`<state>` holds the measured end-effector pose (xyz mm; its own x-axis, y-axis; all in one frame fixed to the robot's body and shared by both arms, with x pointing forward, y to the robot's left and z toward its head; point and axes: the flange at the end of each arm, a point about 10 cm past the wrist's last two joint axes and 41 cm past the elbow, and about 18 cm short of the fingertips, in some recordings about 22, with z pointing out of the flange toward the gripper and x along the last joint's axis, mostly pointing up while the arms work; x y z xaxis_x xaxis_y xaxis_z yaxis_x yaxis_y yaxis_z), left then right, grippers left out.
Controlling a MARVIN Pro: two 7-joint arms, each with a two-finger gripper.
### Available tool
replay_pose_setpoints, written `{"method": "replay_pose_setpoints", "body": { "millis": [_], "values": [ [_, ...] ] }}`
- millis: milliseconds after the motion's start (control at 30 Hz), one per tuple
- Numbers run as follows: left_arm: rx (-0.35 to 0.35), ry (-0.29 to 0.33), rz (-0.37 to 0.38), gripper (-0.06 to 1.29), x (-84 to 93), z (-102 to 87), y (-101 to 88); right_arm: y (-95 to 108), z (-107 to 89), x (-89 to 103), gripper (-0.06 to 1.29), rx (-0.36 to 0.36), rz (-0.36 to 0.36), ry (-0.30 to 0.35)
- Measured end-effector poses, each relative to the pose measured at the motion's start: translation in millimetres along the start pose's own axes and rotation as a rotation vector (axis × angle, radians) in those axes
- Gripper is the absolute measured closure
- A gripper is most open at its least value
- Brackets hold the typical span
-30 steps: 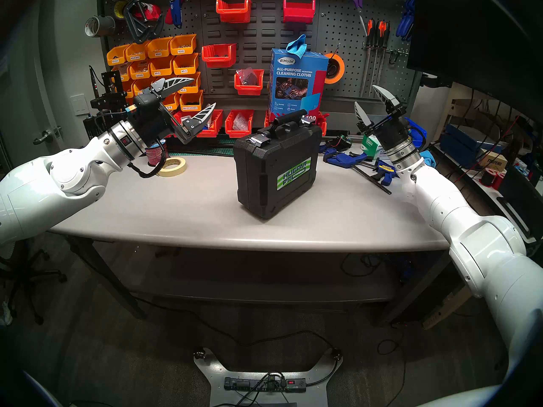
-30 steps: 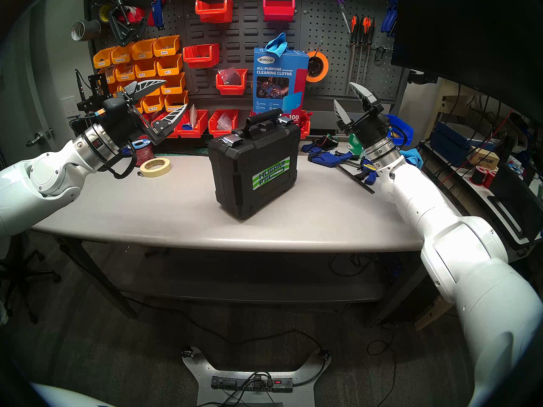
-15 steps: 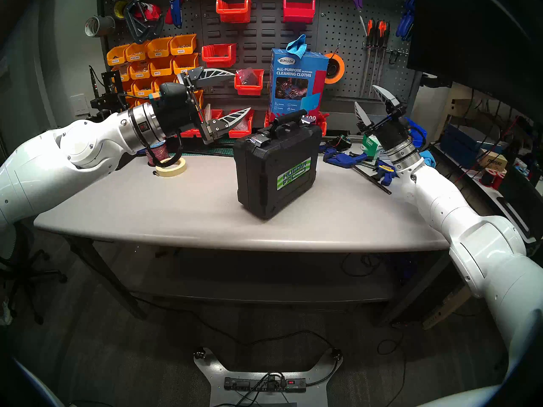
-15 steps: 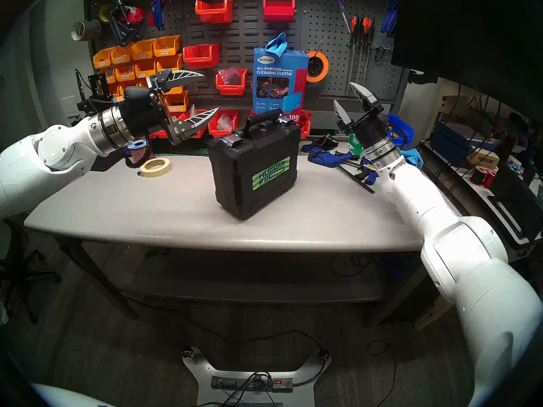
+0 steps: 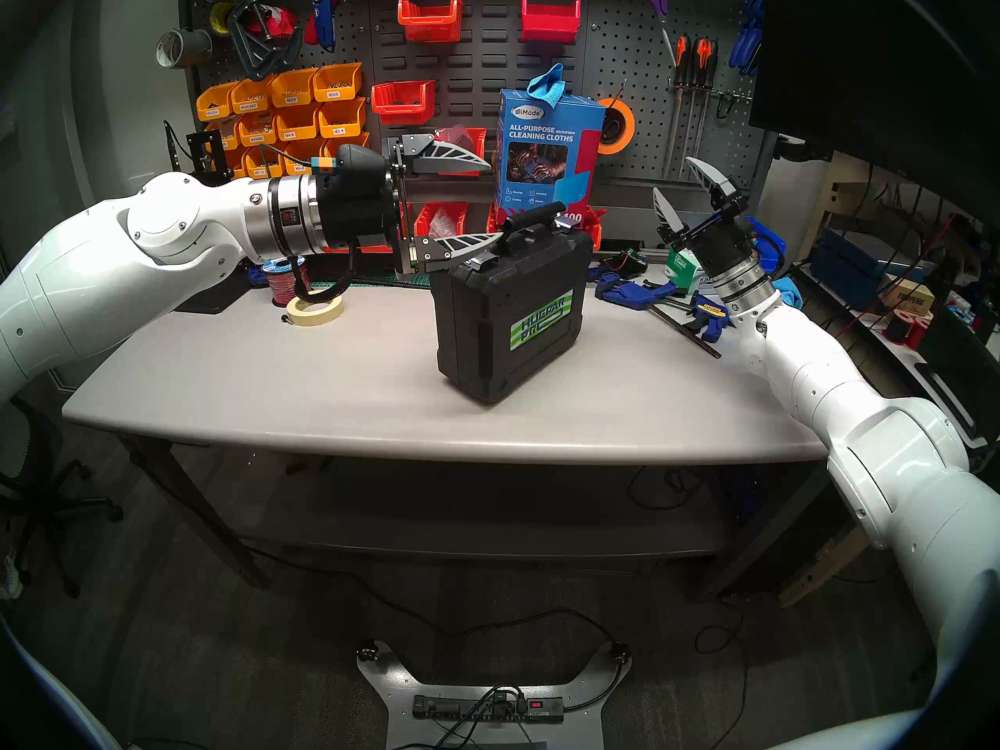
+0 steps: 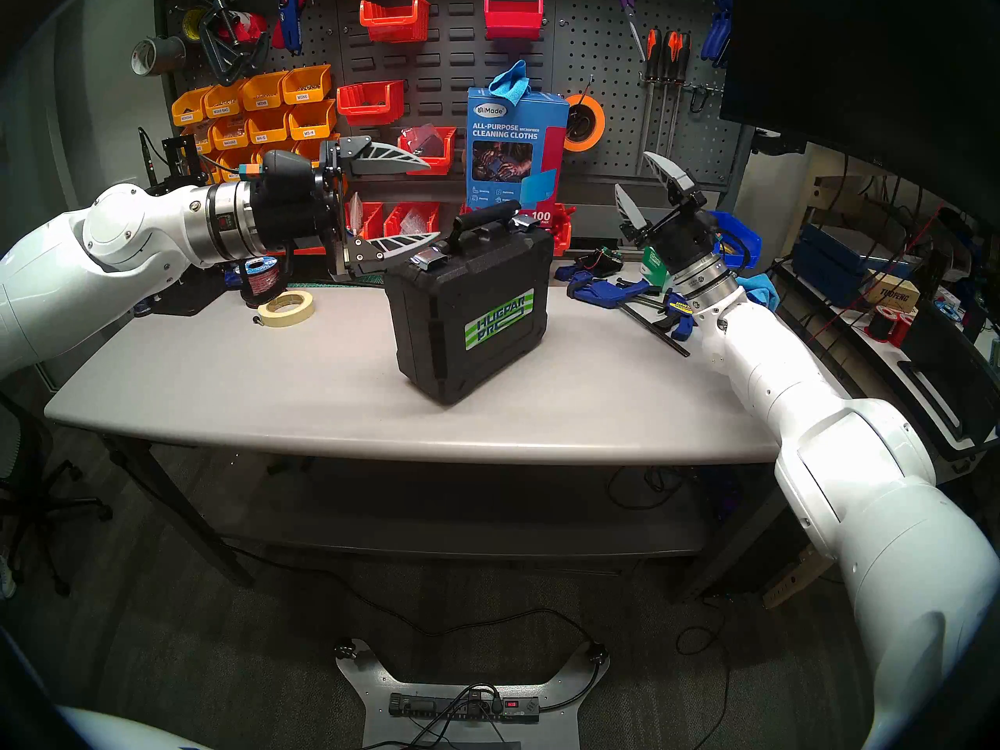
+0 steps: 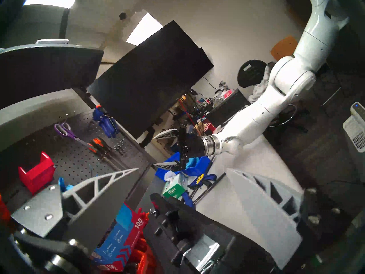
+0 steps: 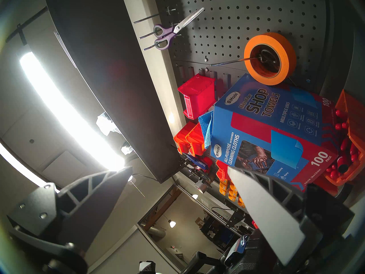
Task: Open the tool box
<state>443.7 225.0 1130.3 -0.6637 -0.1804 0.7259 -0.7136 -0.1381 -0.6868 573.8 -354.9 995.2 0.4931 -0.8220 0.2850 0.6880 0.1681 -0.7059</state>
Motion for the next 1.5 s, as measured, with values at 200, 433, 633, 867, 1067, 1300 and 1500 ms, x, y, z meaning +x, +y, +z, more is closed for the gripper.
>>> {"method": "replay_pose_setpoints", "body": {
  "millis": [200,433,633,867,1067,1300,1500],
  "values": [
    [0.027,-0.044,-0.075,0.05,-10.8,10.6,-7.0,0.0,0.0,0.0,-0.02,0.0,0.0,0.0],
    [0.07,-0.079,-0.143,0.05,-17.4,23.5,-9.3,0.0,0.0,0.0,-0.02,0.0,0.0,0.0],
    [0.098,-0.115,-0.172,0.05,-17.3,37.3,-4.9,0.0,0.0,0.0,-0.02,0.0,0.0,0.0],
    [0.156,-0.194,-0.182,0.05,-18.5,53.9,-0.4,0.0,-0.1,0.0,-0.02,0.0,0.0,0.0],
    [0.197,-0.237,-0.192,0.05,-18.6,61.5,0.4,0.0,-0.1,0.0,-0.02,-0.001,0.0,-0.001],
    [0.226,-0.281,-0.228,0.05,-18.9,67.2,1.8,0.1,-0.1,-0.1,-0.02,-0.001,0.0,-0.001],
    [0.242,-0.299,-0.265,0.05,-17.5,70.9,2.4,0.1,-0.1,-0.1,-0.02,-0.001,-0.001,-0.001]
  ]
}}
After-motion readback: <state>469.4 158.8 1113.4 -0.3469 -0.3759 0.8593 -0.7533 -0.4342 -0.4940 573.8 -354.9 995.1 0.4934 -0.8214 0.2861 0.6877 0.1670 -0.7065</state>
